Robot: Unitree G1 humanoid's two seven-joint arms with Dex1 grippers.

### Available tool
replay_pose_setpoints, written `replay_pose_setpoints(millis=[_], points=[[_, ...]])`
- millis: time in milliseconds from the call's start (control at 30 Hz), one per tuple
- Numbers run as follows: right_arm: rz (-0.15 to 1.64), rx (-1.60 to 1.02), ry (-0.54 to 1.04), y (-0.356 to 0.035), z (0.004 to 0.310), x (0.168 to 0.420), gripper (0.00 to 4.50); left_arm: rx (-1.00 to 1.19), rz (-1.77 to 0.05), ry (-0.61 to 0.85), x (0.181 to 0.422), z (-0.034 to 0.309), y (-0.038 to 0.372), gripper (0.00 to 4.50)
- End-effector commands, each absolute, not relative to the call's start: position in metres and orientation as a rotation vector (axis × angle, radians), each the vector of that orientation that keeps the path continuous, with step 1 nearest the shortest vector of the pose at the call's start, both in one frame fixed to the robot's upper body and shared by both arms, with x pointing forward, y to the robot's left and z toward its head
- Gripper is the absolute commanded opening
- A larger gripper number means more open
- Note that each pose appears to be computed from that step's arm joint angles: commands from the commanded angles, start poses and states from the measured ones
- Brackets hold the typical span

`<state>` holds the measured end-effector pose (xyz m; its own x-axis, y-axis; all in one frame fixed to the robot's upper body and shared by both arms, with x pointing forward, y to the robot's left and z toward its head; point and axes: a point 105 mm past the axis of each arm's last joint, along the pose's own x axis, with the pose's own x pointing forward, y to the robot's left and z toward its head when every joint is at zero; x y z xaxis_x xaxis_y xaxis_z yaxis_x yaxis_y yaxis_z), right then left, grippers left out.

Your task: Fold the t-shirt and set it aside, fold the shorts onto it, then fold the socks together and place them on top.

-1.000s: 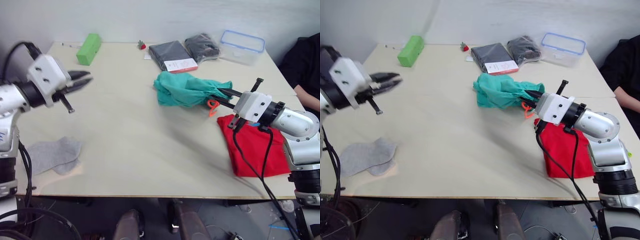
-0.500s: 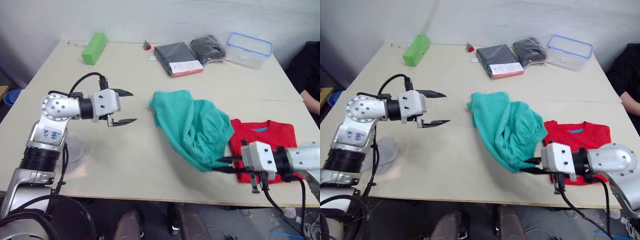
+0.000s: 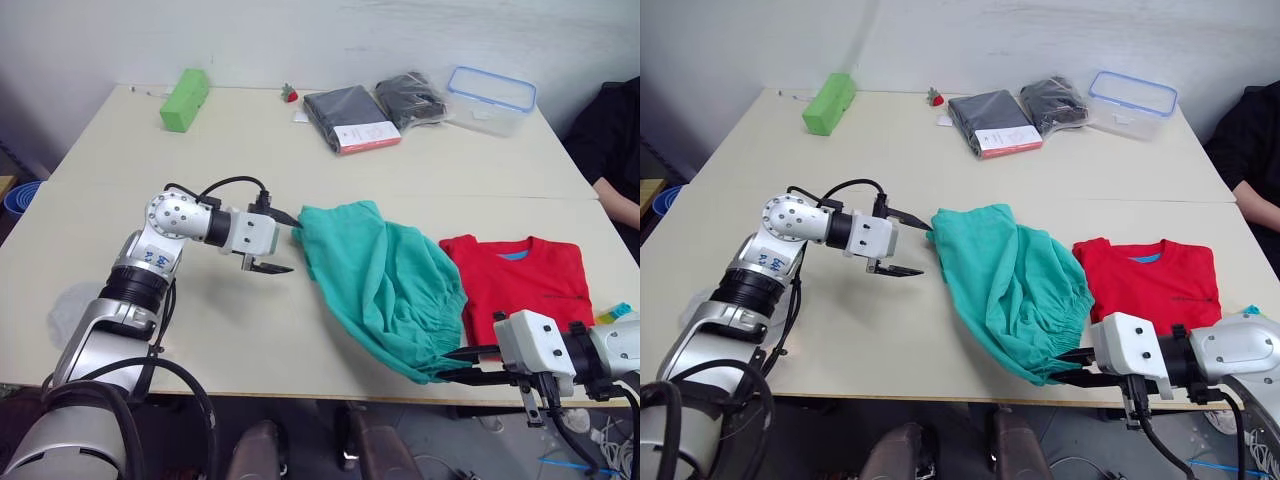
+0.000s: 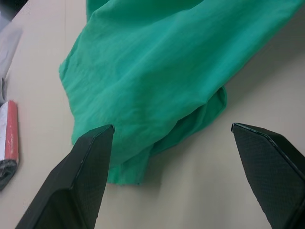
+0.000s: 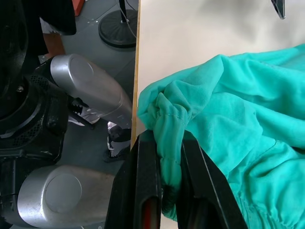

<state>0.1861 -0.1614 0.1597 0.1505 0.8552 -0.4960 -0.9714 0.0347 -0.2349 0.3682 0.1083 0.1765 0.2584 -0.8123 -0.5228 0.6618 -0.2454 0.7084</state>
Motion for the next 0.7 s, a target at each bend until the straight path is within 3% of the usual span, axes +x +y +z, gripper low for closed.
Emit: replay_pose_setpoints(millis=[33, 333, 433, 700], points=[[1.420, -0.595, 0.197, -0.156, 0.166, 0.184, 0.01, 1.238, -1.393, -0.226, 0.372, 0.181, 0.100, 4.13], [1.410, -0.596, 0.192, -0.154, 0.167, 0.187, 0.01, 1.319, -1.341, -0.241, 0.388, 0.170, 0.087, 4.13], [1.409, -0.594, 0.190, -0.153, 0.167, 0.188, 0.01, 1.324, -1.292, -0.251, 0.395, 0.170, 0.083, 3.51], [1.398, -0.591, 0.185, -0.151, 0.168, 0.188, 0.01, 1.336, -1.256, -0.260, 0.400, 0.167, 0.078, 0.92]])
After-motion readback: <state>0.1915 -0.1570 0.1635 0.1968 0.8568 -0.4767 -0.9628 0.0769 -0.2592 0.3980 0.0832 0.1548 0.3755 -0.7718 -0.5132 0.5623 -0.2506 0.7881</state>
